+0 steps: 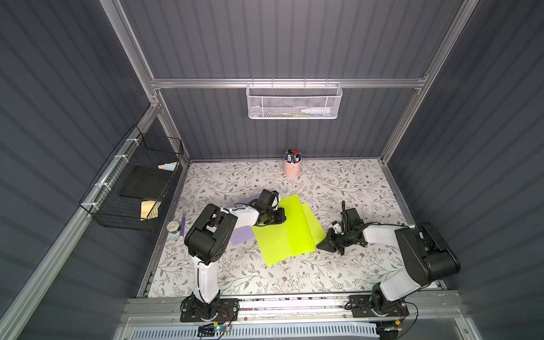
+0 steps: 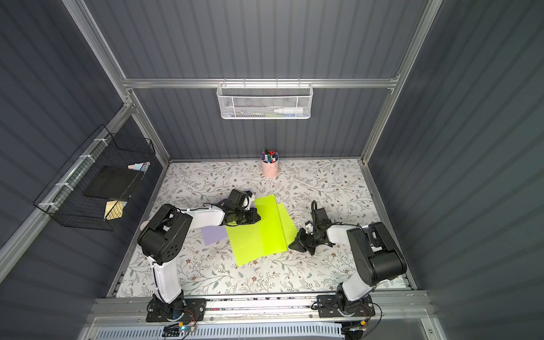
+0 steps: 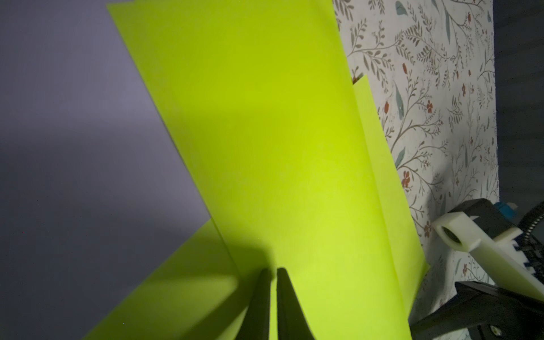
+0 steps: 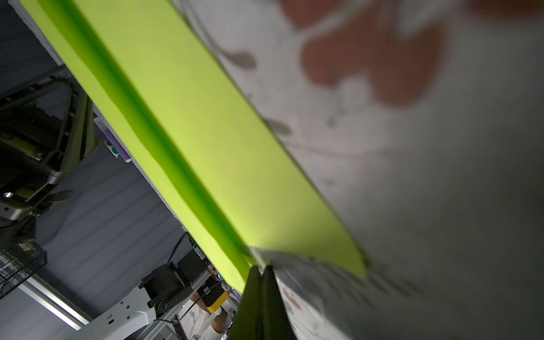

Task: Fold the rectangular paper in half along the long edge
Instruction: Fold the paper, then pick up the paper from the paper.

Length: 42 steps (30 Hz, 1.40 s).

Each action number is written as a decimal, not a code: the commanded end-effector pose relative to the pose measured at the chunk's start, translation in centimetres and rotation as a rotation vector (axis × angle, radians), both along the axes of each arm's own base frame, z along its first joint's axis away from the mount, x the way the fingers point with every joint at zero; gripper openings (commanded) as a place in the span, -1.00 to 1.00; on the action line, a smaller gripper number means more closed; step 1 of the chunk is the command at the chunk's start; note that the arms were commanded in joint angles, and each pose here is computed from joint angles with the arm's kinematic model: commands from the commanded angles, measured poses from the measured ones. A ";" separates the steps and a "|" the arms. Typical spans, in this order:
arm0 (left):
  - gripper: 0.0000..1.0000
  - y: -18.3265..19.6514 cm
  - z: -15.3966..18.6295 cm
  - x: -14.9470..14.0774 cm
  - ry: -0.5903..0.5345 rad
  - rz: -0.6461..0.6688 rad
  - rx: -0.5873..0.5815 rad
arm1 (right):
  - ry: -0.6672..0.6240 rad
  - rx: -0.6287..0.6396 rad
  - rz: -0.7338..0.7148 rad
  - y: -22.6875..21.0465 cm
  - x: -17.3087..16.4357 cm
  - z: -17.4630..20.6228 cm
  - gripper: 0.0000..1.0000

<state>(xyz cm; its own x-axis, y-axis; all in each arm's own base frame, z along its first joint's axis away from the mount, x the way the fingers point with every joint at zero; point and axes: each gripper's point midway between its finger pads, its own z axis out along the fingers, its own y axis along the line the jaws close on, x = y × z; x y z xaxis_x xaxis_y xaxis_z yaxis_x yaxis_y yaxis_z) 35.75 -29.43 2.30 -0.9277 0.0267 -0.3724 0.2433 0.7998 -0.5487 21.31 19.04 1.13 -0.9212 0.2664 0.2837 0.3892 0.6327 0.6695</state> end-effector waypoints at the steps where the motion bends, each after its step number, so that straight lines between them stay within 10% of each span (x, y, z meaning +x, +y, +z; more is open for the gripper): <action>1: -0.77 4.2 -7.0 -4.4 0.205 0.013 0.218 | 0.138 -0.105 -0.025 -2.0 -2.8 -1.5 -1.00; 5: -0.77 4.4 -7.0 -4.4 0.203 0.015 0.226 | -0.004 -0.075 -0.019 -1.1 0.7 1.8 -1.00; 9: -0.77 4.5 -6.9 -4.4 0.202 0.019 0.225 | -0.143 -0.054 -0.014 -0.2 4.9 5.1 -0.22; 13: -0.77 4.3 -6.8 -4.3 0.200 0.018 0.216 | -0.210 -0.018 0.033 1.1 7.7 6.2 0.01; 26: -0.76 3.9 -7.0 -4.4 0.208 0.013 0.194 | -0.268 0.065 0.175 4.4 14.0 4.8 0.05; 42: -0.76 3.8 -6.9 -4.4 0.210 0.011 0.183 | -0.224 0.065 0.297 7.4 13.3 1.3 0.03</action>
<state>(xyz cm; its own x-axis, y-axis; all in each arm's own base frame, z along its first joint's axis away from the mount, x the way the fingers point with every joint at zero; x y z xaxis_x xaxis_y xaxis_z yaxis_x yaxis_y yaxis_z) 35.83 -29.63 2.34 -0.9258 0.0305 -0.3768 0.2524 0.7918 -0.5561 35.57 25.31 3.09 -0.9985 0.0130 0.0528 0.0485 0.6514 0.7572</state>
